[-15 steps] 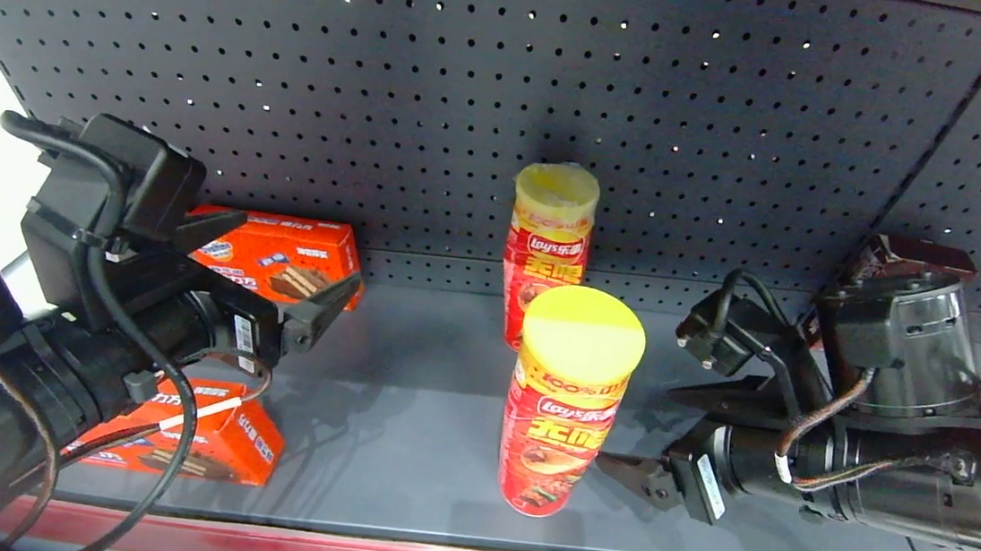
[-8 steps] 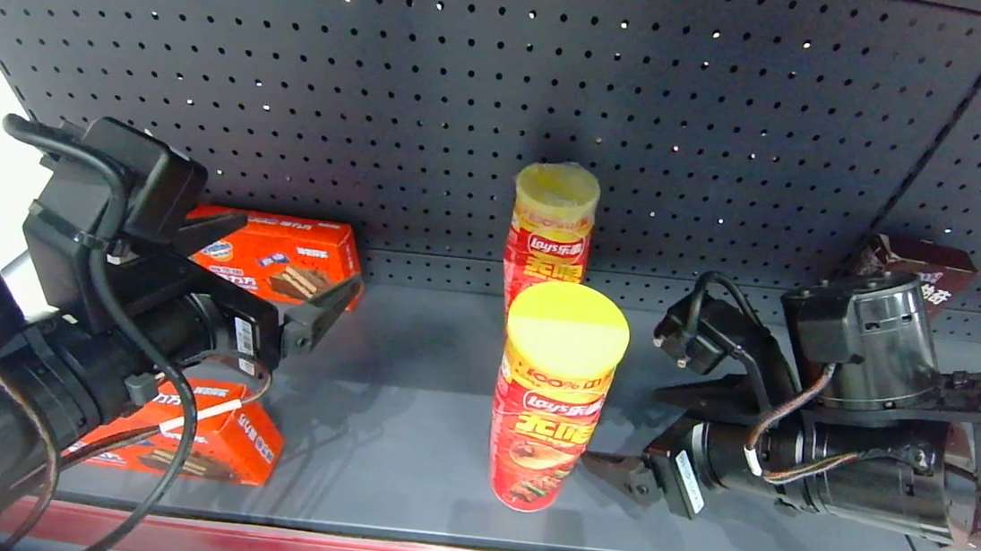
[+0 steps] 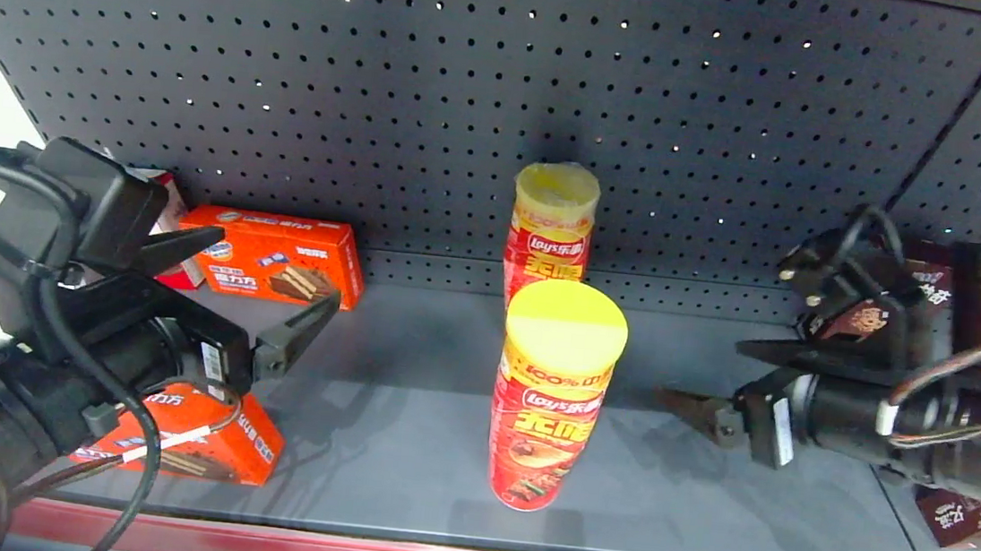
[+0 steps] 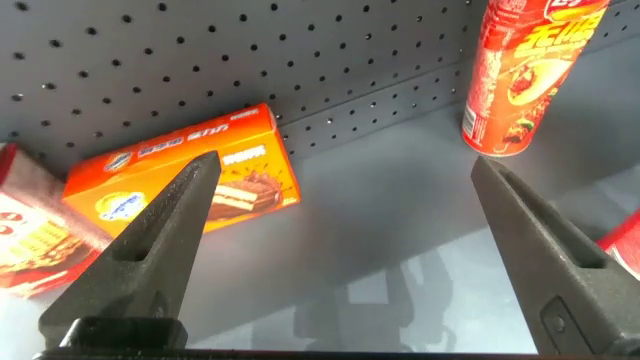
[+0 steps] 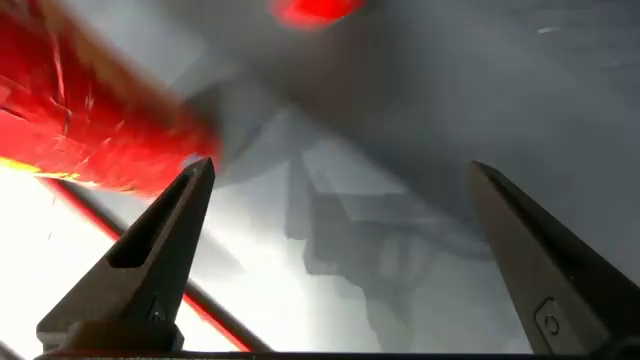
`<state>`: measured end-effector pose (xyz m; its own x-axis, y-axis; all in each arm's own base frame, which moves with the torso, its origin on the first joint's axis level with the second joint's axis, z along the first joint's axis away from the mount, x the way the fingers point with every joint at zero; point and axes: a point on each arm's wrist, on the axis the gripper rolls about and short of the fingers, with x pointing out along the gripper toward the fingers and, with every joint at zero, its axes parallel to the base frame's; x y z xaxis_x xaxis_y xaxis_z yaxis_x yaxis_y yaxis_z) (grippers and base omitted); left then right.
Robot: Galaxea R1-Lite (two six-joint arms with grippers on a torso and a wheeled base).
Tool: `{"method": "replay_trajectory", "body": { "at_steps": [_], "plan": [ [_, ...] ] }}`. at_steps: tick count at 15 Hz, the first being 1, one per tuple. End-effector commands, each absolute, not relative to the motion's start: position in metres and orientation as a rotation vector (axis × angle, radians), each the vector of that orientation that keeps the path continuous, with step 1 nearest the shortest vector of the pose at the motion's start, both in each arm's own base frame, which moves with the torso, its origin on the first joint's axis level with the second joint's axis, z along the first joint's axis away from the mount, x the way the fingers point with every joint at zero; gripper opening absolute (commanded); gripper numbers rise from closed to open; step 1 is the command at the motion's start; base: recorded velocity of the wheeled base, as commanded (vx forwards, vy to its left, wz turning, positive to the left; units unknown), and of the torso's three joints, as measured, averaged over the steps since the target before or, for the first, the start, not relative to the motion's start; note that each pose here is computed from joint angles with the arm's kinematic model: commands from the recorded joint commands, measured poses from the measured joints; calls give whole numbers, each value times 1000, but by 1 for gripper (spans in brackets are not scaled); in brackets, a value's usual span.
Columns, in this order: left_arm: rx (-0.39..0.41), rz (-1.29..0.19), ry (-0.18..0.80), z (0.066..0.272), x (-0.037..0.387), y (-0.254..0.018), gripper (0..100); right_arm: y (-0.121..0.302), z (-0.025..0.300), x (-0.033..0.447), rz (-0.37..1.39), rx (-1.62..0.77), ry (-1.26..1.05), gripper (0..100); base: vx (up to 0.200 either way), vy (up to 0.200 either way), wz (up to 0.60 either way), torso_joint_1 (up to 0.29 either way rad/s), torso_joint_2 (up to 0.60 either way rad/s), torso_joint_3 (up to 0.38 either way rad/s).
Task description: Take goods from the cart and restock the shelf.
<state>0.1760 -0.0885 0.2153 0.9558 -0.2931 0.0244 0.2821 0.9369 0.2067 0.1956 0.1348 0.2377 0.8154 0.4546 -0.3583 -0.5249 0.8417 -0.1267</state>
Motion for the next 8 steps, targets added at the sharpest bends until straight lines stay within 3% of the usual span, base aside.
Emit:
{"method": "replay_trajectory", "body": {
  "at_steps": [1,5,8],
  "plan": [
    [182,-288,-119,225,157,-79,100,69,278,134,349,-115,82,100,0,0,0,0,0,0],
    [165,-286,-199,237,135,-69,100,19,280,53,254,-47,-133,100,0,0,0,0,0,0],
    [160,-289,-239,233,111,-57,100,3,251,15,248,-28,-194,100,0,0,0,0,0,0]
  ]
}}
